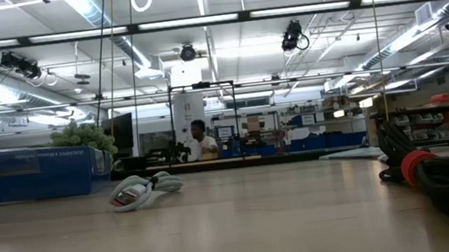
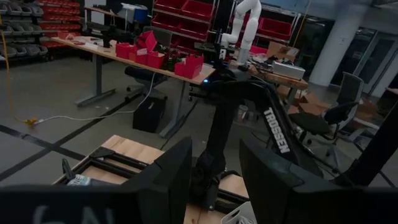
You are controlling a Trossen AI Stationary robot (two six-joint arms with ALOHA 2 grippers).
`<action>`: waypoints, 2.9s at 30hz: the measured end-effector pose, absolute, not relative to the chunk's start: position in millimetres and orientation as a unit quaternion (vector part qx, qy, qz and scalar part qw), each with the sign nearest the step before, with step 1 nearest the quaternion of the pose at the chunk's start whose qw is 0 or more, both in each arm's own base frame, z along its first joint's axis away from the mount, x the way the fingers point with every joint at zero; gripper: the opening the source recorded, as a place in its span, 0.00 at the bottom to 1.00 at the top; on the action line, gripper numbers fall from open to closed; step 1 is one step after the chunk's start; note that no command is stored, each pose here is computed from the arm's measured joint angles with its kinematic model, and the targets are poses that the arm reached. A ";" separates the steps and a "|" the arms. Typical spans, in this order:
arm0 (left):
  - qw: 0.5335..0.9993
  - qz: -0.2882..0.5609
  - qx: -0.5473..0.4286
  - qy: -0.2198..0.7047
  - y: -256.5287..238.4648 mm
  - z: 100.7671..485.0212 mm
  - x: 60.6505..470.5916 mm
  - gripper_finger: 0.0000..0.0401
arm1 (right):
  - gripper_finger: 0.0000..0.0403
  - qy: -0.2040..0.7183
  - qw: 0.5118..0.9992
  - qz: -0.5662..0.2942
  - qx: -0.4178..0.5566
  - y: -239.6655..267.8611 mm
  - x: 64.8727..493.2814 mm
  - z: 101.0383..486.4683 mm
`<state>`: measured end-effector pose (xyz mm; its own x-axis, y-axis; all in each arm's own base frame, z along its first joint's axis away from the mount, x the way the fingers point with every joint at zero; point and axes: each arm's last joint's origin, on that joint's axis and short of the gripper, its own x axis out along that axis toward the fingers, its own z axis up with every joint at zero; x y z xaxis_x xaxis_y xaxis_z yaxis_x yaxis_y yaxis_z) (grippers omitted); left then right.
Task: Pick and place USB-C Cables
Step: Put the white charger cable into the white bin, then put the blue charger cable into the white bin
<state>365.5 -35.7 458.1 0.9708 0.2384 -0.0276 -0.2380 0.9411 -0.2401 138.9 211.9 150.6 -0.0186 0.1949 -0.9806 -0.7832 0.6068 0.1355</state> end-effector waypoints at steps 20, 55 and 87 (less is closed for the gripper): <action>0.963 0.109 -0.193 0.152 -45.8 423.4 363.4 0.35 | 0.59 0.588 0.727 0.317 -0.159 196.8 130.9 216.9; 0.817 0.153 -0.297 0.469 -152.3 235.8 420.2 0.52 | 0.59 0.313 0.944 -0.051 -0.090 120.5 150.8 339.2; 0.698 0.218 -0.433 0.527 -79.3 175.8 319.1 0.34 | 0.59 0.295 0.954 -0.051 -0.026 127.2 157.0 340.7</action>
